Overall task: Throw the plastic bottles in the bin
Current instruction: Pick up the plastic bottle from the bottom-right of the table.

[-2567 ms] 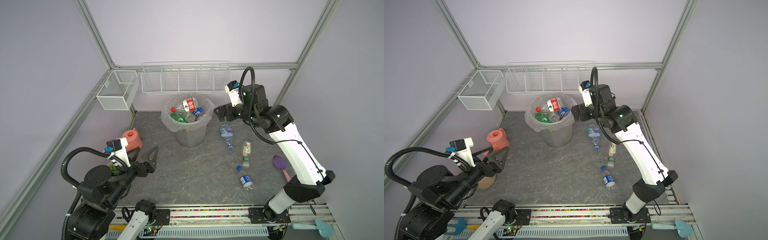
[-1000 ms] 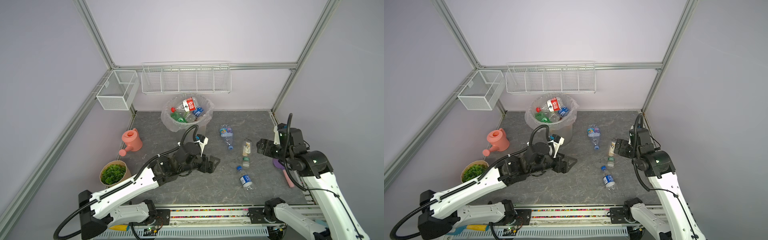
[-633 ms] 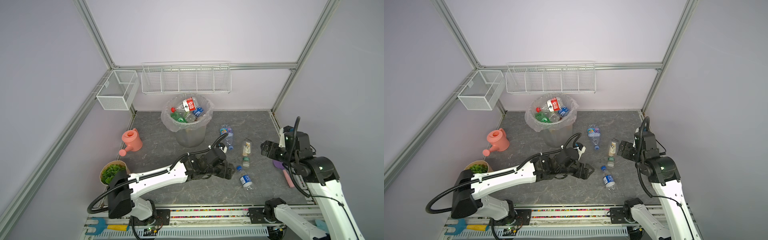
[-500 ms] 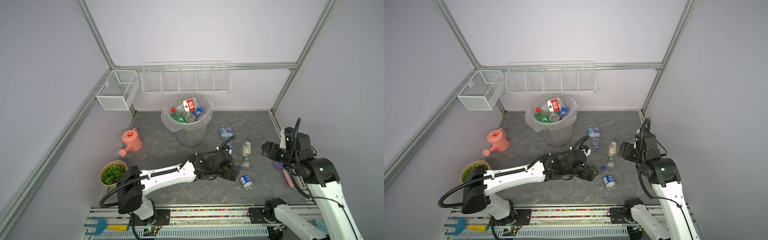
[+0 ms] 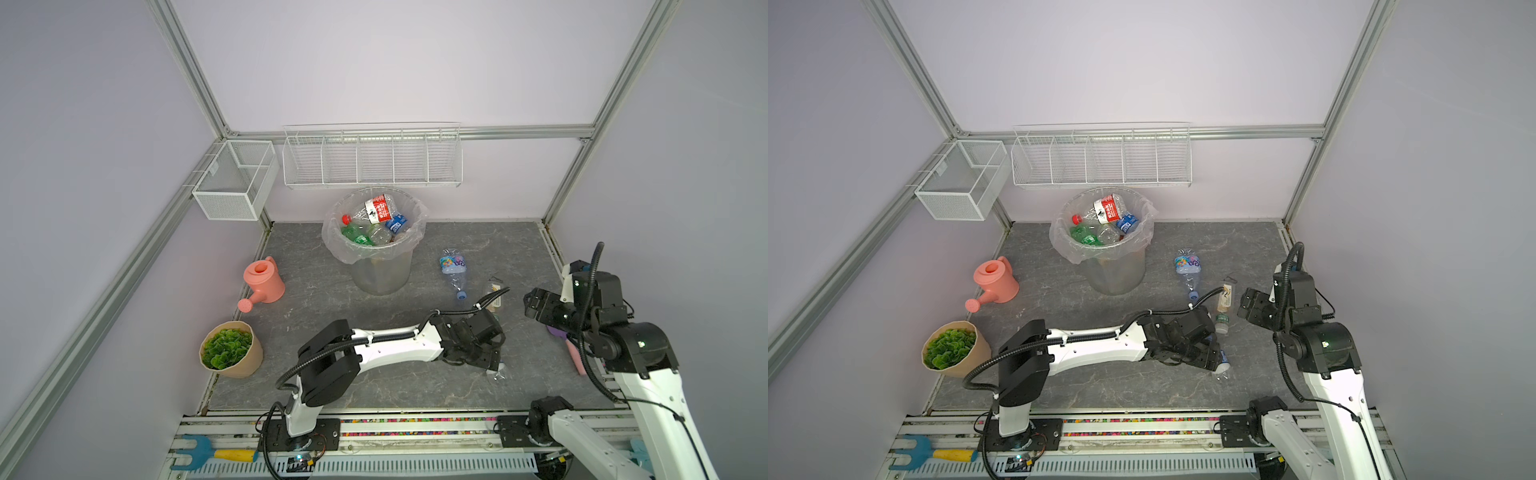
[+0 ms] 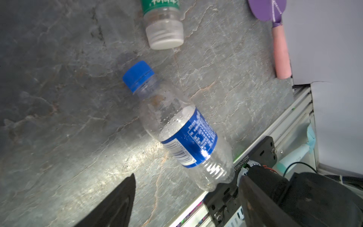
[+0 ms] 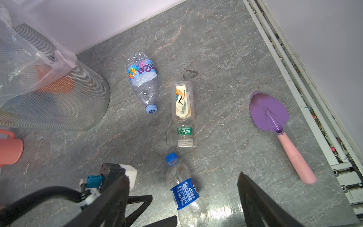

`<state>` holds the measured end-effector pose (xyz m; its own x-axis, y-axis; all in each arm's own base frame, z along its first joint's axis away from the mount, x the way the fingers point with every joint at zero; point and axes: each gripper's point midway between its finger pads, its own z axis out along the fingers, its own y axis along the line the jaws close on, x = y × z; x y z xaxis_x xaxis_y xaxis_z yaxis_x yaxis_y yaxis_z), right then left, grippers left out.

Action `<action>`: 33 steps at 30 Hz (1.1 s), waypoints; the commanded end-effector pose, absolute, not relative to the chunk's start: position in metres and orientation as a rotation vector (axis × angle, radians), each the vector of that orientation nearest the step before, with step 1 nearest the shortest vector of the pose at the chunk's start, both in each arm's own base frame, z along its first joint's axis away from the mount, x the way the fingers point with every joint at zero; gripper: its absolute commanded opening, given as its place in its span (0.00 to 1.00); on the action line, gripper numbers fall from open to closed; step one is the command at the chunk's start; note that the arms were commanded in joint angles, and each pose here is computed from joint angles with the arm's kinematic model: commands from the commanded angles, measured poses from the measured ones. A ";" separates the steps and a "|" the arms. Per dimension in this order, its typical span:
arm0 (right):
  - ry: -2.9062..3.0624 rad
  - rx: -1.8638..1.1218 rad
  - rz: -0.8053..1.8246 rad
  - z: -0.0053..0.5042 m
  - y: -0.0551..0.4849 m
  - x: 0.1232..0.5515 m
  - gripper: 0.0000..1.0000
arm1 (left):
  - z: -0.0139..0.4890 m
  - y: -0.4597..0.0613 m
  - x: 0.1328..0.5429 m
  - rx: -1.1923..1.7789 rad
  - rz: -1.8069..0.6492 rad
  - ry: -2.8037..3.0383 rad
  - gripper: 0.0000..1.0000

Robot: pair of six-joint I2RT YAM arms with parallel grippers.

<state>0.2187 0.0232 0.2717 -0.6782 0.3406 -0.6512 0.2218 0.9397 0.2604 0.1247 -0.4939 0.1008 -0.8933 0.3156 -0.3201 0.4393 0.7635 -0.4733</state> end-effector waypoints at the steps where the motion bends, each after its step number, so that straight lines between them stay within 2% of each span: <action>1: 2.327 0.409 0.242 0.270 0.026 0.219 0.89 | 0.097 -0.499 0.129 0.478 -0.795 2.780 0.83; 13: 2.291 0.415 0.250 0.276 0.022 0.209 0.89 | 0.077 -0.521 0.135 0.481 -0.717 2.825 0.86; 22: 2.246 0.406 0.259 0.289 0.020 0.200 0.89 | 0.043 -0.501 0.142 0.516 -0.469 2.867 0.84; 29: 2.236 0.403 0.273 0.291 0.021 0.196 0.89 | 0.042 -0.488 0.150 0.500 -0.369 2.850 0.73; 33: 2.239 0.402 0.276 0.289 0.021 0.195 0.89 | 0.046 -0.479 0.153 0.491 -0.357 2.839 0.58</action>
<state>0.1986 0.0208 0.2875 -0.6148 0.3609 -0.7012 0.1922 0.9309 0.3106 0.1469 -0.4917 0.0379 -0.9163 0.3129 -0.2498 0.3704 0.8994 -0.2320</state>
